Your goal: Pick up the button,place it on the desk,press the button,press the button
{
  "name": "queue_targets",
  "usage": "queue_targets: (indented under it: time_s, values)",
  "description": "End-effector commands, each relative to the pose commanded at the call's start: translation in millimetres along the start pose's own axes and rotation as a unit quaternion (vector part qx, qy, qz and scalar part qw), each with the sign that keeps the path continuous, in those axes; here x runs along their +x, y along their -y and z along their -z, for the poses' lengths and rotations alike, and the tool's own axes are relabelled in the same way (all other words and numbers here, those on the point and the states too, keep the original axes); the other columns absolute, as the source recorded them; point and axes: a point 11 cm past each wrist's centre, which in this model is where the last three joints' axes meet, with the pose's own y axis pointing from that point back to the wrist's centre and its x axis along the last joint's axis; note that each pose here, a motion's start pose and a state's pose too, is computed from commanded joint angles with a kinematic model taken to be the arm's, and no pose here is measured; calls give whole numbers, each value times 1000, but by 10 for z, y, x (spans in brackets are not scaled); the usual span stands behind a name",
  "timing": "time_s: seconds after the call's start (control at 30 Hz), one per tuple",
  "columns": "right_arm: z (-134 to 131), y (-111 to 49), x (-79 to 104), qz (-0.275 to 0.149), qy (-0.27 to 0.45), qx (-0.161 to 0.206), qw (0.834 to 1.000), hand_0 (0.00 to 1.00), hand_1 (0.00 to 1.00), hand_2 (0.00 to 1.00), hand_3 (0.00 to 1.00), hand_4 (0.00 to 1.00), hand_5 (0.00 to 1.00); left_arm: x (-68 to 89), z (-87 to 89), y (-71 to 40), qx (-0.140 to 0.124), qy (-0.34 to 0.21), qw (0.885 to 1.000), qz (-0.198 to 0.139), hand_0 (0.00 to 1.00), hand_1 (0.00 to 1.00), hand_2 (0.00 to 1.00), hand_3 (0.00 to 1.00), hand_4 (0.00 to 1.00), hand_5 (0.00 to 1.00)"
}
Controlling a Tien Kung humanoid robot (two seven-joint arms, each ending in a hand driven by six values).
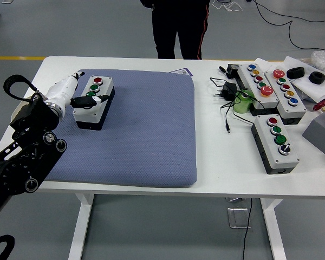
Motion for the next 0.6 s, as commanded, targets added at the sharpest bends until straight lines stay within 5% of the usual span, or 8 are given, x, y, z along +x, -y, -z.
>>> queue_targets:
  time_s: [0.33,0.6]
  values:
    - [6,0,2,0,-2,1,1000,748,702,713,583,182,135,-136,27,47,29,12,999,18,998,998,998,998,998,702]
    - [14,0,11,-1,-1,2,1000,748,702,713,583,182,135,-243,34,117,77,24,997,20,998,998,998,998,998,708]
